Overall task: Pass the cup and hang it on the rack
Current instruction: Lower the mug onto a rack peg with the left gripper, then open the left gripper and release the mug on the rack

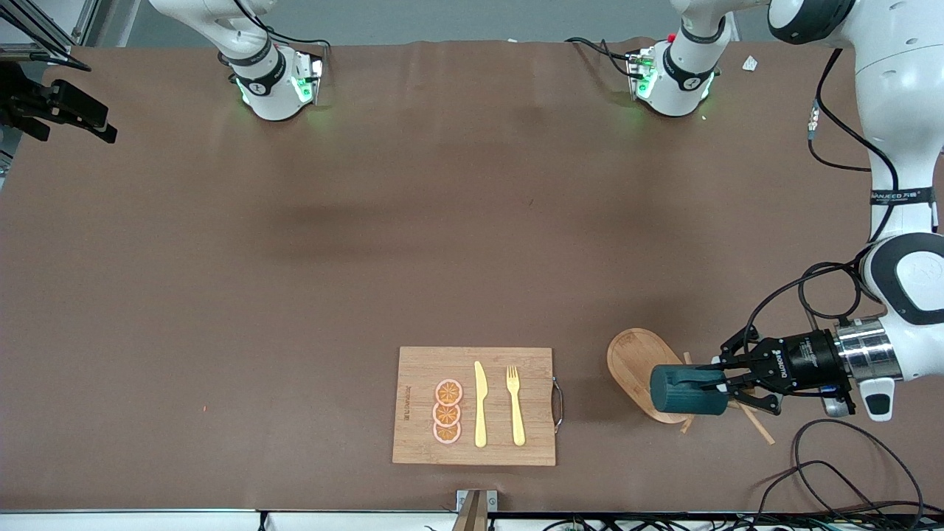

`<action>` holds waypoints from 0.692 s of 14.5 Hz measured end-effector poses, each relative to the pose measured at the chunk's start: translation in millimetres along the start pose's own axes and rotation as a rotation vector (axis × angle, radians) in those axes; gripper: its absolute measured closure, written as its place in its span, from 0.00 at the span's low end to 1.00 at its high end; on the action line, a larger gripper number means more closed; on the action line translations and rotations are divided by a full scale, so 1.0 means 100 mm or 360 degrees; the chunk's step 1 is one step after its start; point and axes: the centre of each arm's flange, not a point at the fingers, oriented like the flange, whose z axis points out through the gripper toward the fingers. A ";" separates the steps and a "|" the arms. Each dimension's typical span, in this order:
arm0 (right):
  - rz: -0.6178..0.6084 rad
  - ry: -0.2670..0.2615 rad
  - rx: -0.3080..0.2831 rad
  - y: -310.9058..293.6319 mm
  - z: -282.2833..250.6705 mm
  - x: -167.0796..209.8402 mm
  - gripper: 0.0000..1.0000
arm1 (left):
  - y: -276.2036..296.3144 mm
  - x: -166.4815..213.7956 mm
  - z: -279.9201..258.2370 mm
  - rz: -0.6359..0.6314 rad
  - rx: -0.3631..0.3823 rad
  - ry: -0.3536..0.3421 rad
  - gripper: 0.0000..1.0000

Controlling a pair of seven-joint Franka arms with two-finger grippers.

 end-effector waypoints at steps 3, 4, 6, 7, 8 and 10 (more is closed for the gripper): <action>0.0000 -0.0001 0.0000 0.00 0.00 0.00 0.00 | 0.00 0.01 0.00 -0.0002 0.0000 0.0000 0.79; 0.0000 -0.0001 0.0000 0.00 0.00 0.00 0.00 | 0.00 0.01 0.00 -0.0003 0.0001 -0.0001 0.79; 0.0000 -0.0002 0.0000 0.00 0.00 0.00 0.00 | 0.00 0.02 0.01 -0.0005 0.0002 -0.0001 0.79; 0.0000 -0.0002 0.0000 0.00 0.00 0.00 0.00 | -0.01 0.03 0.02 -0.0006 0.0003 -0.0002 0.79; 0.0000 -0.0002 0.0000 0.00 0.00 0.00 0.00 | -0.01 0.04 0.02 -0.0008 0.0004 -0.0002 0.79; 0.0000 -0.0002 0.0000 0.00 0.00 0.00 0.00 | -0.01 0.05 0.02 -0.0011 0.0005 -0.0002 0.79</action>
